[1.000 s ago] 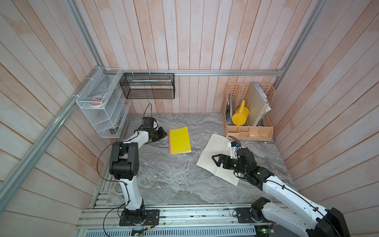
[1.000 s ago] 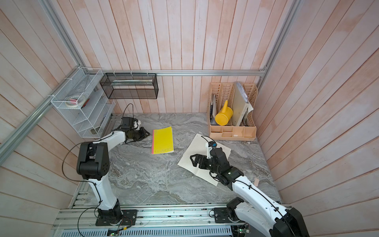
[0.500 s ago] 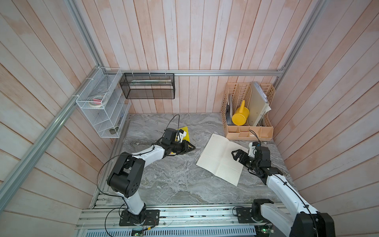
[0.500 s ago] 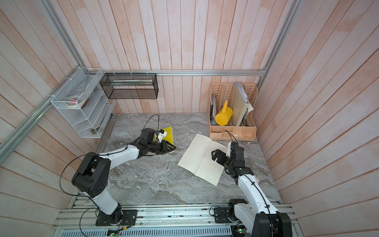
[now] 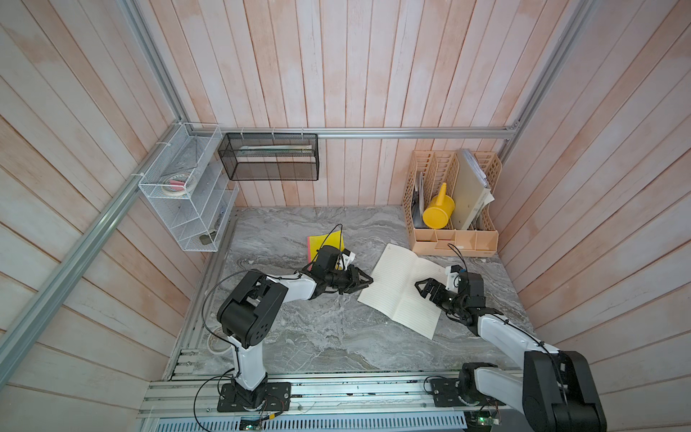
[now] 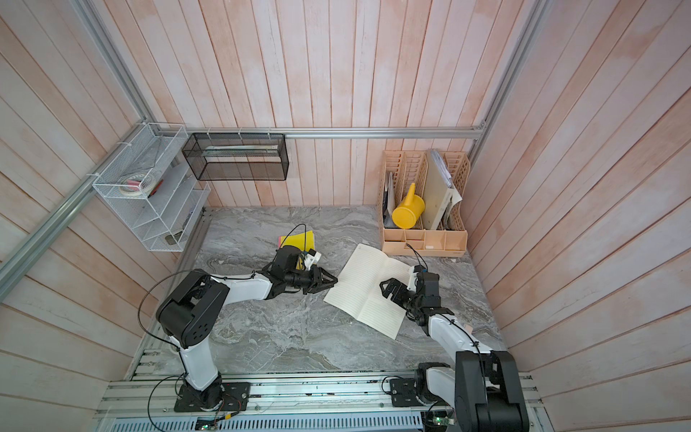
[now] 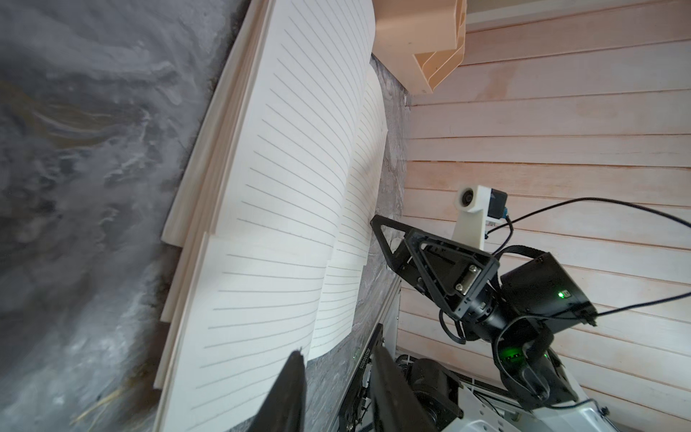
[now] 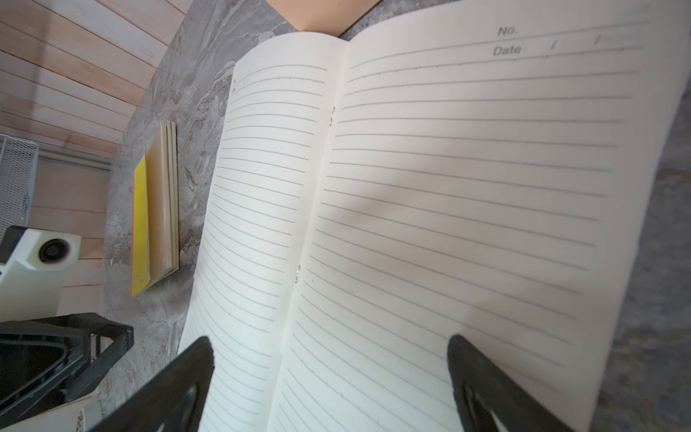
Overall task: Close the notebook
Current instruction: Close the notebook at the center of the board.
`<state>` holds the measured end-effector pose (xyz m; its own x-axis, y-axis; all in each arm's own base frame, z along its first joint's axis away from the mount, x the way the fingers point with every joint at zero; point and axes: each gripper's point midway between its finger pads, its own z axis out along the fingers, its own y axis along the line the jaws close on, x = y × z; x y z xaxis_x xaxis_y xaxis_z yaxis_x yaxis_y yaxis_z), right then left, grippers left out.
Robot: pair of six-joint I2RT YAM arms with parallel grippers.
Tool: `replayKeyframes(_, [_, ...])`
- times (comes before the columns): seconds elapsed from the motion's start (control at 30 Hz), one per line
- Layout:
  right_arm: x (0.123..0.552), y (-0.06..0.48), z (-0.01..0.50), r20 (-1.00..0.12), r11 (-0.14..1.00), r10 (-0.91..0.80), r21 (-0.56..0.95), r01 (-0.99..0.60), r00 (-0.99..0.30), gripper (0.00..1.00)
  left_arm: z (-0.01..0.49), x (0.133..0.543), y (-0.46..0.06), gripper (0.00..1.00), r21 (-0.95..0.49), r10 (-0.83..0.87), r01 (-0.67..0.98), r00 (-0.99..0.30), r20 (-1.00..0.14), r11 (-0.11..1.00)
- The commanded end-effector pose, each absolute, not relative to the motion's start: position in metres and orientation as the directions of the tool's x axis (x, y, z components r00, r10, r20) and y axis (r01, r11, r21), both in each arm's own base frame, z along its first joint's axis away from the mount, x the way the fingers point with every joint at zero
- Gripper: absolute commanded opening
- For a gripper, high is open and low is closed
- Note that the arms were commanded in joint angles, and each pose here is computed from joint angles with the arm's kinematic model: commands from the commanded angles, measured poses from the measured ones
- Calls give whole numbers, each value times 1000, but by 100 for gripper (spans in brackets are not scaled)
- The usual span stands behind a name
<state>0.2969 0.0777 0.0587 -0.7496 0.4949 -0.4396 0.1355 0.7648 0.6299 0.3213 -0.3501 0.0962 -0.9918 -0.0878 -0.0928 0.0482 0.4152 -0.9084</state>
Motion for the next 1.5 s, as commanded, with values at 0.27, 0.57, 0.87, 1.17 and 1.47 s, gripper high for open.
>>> replayKeyframes(0.27, [278,80,29,-347,776,456,607,174,-820,98,81,325,-373,34,-909,-115,-31,-993,-19,416])
replayKeyframes(0.57, [274,80,30,-351,779,452,603,171,-820,98,51,339,-370,35,-870,-186,-88,-983,-4,485])
replayKeyframes(0.87, [273,82,33,-352,777,445,609,159,-823,98,27,353,-366,35,-860,-302,-184,-953,37,476])
replayKeyframes(1.17, [271,83,36,-359,774,442,615,148,-822,98,10,364,-358,35,-862,-437,-289,-895,89,416])
replayKeyframes(1.47, [269,83,37,-359,772,440,620,143,-823,98,4,366,-362,38,-876,-486,-341,-862,146,341])
